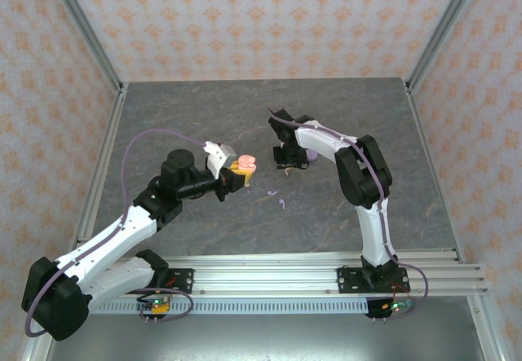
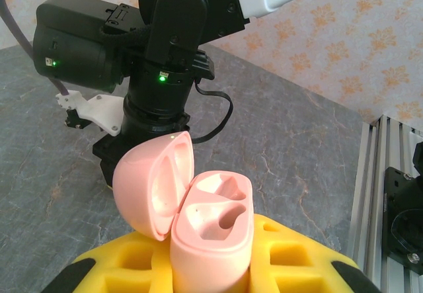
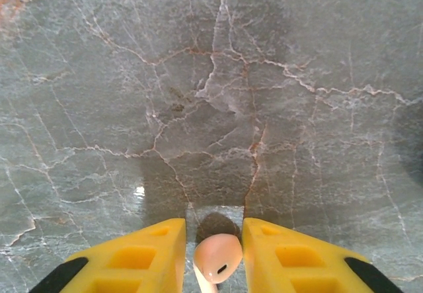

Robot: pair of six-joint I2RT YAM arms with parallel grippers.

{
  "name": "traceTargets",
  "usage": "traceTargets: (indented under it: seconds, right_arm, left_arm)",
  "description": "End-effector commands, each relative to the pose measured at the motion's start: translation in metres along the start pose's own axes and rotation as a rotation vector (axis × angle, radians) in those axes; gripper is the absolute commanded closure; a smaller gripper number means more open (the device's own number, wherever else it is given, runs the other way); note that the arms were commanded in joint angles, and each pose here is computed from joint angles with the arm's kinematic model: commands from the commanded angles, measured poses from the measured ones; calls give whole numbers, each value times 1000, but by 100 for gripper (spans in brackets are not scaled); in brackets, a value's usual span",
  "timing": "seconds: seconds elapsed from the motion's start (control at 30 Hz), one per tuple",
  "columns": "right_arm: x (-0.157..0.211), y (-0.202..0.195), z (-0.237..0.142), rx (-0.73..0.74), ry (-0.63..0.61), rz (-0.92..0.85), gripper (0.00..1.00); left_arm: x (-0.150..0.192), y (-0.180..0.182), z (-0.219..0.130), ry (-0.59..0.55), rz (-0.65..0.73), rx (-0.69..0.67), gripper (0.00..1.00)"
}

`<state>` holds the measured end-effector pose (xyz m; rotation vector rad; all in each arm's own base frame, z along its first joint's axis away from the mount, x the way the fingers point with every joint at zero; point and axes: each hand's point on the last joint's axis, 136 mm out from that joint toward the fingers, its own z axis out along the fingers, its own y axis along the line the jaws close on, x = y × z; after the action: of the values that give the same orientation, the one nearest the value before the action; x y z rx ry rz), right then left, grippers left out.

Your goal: Insert the wireless bluetooth earbuds into the charging case

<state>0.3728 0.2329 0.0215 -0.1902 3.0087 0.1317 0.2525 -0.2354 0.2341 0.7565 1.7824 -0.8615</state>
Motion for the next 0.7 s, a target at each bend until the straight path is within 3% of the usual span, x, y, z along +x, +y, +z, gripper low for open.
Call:
traceTargets:
  seconds: [0.0, 0.67]
  right_arm:
    - [15, -6, 4, 28, 46, 23, 70]
    - [26, -2, -2, -17, 104, -19, 68]
  left_arm:
    - [-7, -3, -3, -23, 8, -1, 95]
    - [-10, -4, -3, -27, 2, 1, 95]
